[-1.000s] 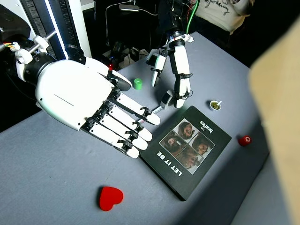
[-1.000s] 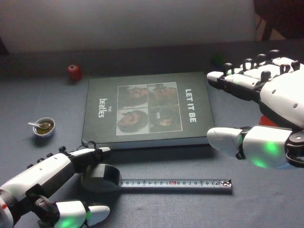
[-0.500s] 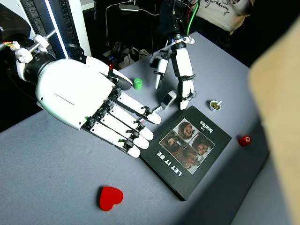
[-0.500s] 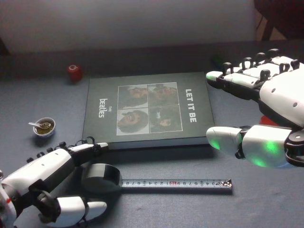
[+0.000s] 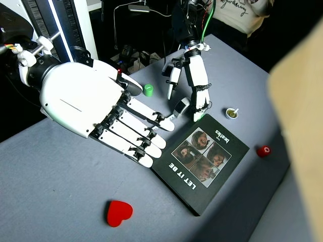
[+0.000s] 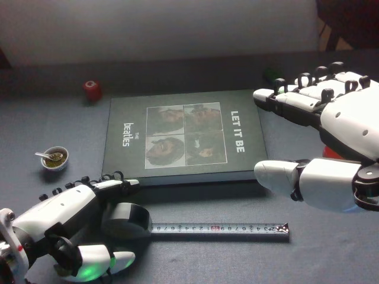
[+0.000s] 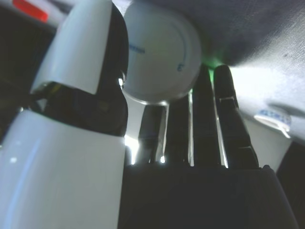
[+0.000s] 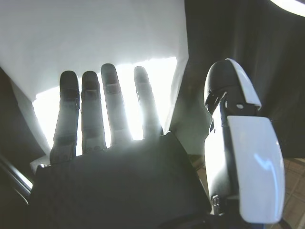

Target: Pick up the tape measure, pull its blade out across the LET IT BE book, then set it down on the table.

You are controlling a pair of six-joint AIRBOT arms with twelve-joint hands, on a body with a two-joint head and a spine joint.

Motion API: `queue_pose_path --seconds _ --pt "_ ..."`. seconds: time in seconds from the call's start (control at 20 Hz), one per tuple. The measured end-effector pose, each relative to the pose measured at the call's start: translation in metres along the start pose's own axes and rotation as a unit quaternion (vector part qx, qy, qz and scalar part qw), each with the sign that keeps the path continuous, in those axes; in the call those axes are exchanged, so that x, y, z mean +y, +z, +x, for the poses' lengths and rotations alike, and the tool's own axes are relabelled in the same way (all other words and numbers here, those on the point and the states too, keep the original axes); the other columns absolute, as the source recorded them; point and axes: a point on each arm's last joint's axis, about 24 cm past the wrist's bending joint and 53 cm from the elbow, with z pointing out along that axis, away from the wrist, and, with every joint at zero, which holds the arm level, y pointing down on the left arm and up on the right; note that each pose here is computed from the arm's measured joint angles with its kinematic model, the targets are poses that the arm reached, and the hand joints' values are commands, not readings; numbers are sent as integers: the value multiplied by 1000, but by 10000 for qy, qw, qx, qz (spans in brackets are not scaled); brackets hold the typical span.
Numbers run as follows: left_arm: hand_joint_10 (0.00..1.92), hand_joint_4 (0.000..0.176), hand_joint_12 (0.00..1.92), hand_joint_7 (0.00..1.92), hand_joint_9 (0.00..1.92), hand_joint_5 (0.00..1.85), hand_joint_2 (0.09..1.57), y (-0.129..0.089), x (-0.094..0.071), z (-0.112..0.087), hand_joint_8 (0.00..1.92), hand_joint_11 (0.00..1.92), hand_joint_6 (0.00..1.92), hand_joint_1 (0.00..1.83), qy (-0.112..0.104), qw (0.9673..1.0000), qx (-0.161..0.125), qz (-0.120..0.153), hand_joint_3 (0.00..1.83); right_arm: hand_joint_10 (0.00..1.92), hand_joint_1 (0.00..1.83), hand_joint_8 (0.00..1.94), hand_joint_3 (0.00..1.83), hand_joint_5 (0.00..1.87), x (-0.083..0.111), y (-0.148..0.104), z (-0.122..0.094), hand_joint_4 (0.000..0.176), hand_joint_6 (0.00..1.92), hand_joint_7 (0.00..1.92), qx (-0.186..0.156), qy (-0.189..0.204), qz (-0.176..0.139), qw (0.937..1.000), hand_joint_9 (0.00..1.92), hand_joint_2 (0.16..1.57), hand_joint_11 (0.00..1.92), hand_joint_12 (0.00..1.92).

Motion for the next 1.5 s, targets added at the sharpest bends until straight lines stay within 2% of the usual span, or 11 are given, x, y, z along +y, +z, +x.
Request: queue_pose_path --seconds 0.45,0.5,0.55,0.6,0.7,0.75,0.8,0.85,0.9,1.2,1.5 --pt "5 0 726 563 556 571 1055 2 -1 -11 3 237 5 1180 148 9997 -191 31 0 2 102 0 2 118 0 0 0 114 1 158 -2 -2 -3 10000 109 1181 0 469" --pt "15 0 720 802 797 762 1065 2 -1 -12 4 502 5 1157 167 9996 -209 44 0 2 103 0 2 118 0 0 0 115 1 158 -1 -2 -5 10000 110 1181 0 472" --pt "23 0 781 1080 991 904 1090 2 -3 -13 642 704 785 1219 195 9995 -234 66 0 3 105 4 2 118 0 0 0 115 0 167 -1 -5 -6 10000 112 1181 0 477" --pt "43 0 840 1067 1088 909 1106 2 -8 -18 886 767 948 1226 214 9991 -325 153 4 3 106 3 1 118 2 0 0 116 1 170 -2 -21 -29 10000 115 1181 0 490" --pt "73 0 949 1086 1198 1043 1080 3 -10 -19 906 819 783 1237 269 9988 -350 187 0 3 105 5 2 125 4 -1 2 116 3 178 26 -34 -62 10000 117 1182 0 497" --pt "83 10 976 1099 1232 1124 1061 3 -10 -19 878 848 668 1243 269 9989 -343 181 0 3 105 6 2 129 4 -1 2 116 4 181 32 -31 -66 10000 118 1183 0 499" --pt "865 0 992 1124 1032 1157 1051 3 -9 -18 787 861 591 1359 258 9990 -327 158 0 5 106 6 2 130 4 -1 3 116 4 182 40 -30 -71 10000 123 1183 0 497" --pt "1069 0 1022 1107 976 1144 1057 3 -8 -18 810 851 595 1381 241 9991 -322 144 0 5 106 6 1 130 5 -1 3 115 4 183 47 -33 -77 10000 124 1183 0 495" --pt "1134 0 1054 1093 957 1139 1062 3 -8 -17 835 845 581 1385 228 9991 -323 145 0 3 107 3 1 129 5 -1 3 112 3 183 48 -36 -80 9999 122 1183 0 482" --pt "1206 0 1075 1074 925 1118 1074 0 -21 -14 873 822 568 1384 310 9988 -132 366 0 5 105 2 1 131 9 -1 3 109 2 189 54 -119 -162 9998 134 1184 0 505" --pt "1205 0 1091 1082 917 1140 1071 -1 -69 -45 867 818 542 1385 196 9946 -461 905 0 3 116 3 0 133 24 11 14 109 0 209 120 -670 -405 9969 141 1181 0 539"
